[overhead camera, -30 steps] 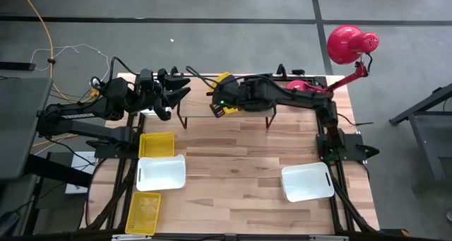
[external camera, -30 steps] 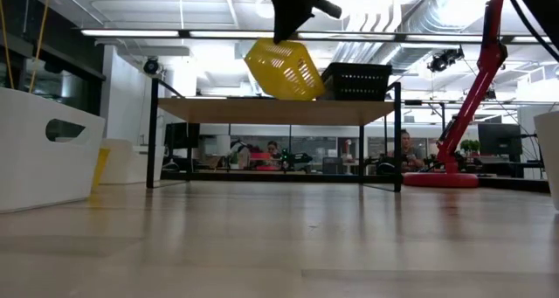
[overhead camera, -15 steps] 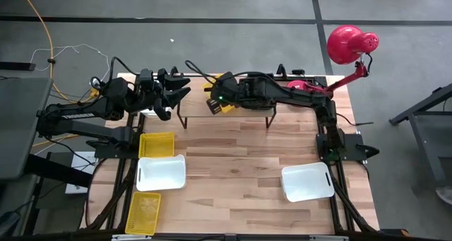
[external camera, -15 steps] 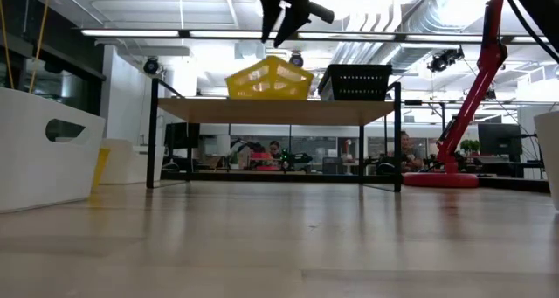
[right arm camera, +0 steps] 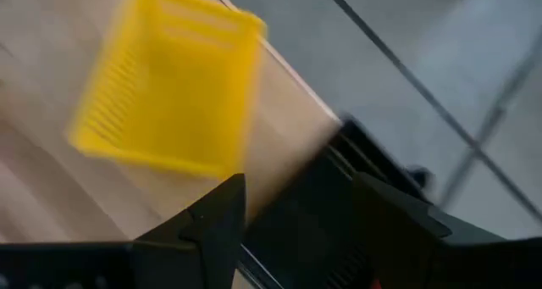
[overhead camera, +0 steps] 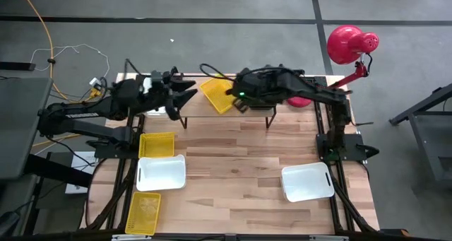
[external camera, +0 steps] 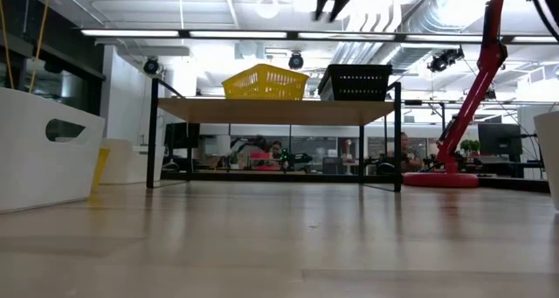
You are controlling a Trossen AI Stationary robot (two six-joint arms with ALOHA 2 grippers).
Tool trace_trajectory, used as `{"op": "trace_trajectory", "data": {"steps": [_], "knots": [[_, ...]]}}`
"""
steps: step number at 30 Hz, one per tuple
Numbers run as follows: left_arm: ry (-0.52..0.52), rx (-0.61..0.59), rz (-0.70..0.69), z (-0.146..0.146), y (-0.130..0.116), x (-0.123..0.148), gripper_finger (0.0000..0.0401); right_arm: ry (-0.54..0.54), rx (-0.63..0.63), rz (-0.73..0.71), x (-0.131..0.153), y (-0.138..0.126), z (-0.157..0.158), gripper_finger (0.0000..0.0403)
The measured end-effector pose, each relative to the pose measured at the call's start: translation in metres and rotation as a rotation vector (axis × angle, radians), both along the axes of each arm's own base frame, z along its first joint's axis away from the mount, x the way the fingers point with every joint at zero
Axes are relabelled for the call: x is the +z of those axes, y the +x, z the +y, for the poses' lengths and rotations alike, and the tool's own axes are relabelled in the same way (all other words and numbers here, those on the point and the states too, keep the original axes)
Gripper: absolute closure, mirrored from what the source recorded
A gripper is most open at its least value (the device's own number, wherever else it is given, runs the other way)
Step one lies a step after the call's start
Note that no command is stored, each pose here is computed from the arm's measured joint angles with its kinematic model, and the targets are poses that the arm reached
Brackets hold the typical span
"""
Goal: Stack baskets on shelf by color
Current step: Put the top right yellow bin on the shelf
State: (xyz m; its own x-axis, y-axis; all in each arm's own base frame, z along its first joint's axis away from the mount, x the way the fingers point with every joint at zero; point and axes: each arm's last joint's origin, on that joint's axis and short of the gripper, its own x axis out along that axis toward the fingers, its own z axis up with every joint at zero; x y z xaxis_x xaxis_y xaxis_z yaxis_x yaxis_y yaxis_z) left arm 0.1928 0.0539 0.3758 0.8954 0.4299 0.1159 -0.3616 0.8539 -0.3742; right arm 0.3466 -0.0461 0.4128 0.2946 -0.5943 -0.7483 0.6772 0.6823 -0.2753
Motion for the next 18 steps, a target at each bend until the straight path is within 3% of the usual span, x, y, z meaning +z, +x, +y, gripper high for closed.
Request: {"op": "trace_trajectory", "data": {"steps": [2, 7, 10, 13, 16, 18], "knots": [[-0.031, -0.003, 0.044, 0.005, 0.010, -0.007, 0.0206, -0.018, -0.037, 0.026, 0.009, -0.018, 0.001, 0.0205], [-0.110, 0.005, 0.250, 0.020, 0.039, -0.022, 0.0222, -0.023, -0.018, -0.066, 0.029, -0.059, 0.013, 0.0234], [-0.091, 0.010, 0.349, 0.026, 0.051, -0.020, 0.0244, 0.007, -0.058, -0.063, 0.021, -0.094, 0.020, 0.0270], [-0.075, 0.053, 0.396, 0.027, 0.054, -0.017, 0.0282, 0.046, -0.110, -0.163, 0.008, -0.133, 0.029, 0.0322], [-0.114, 0.175, 0.407, 0.026, 0.053, -0.019, 0.0343, 0.099, -0.116, -0.342, -0.009, -0.160, 0.037, 0.0383], [-0.125, 0.264, 0.434, 0.025, 0.051, -0.022, 0.0384, 0.125, -0.104, -0.473, -0.022, -0.170, 0.040, 0.0393]]}}
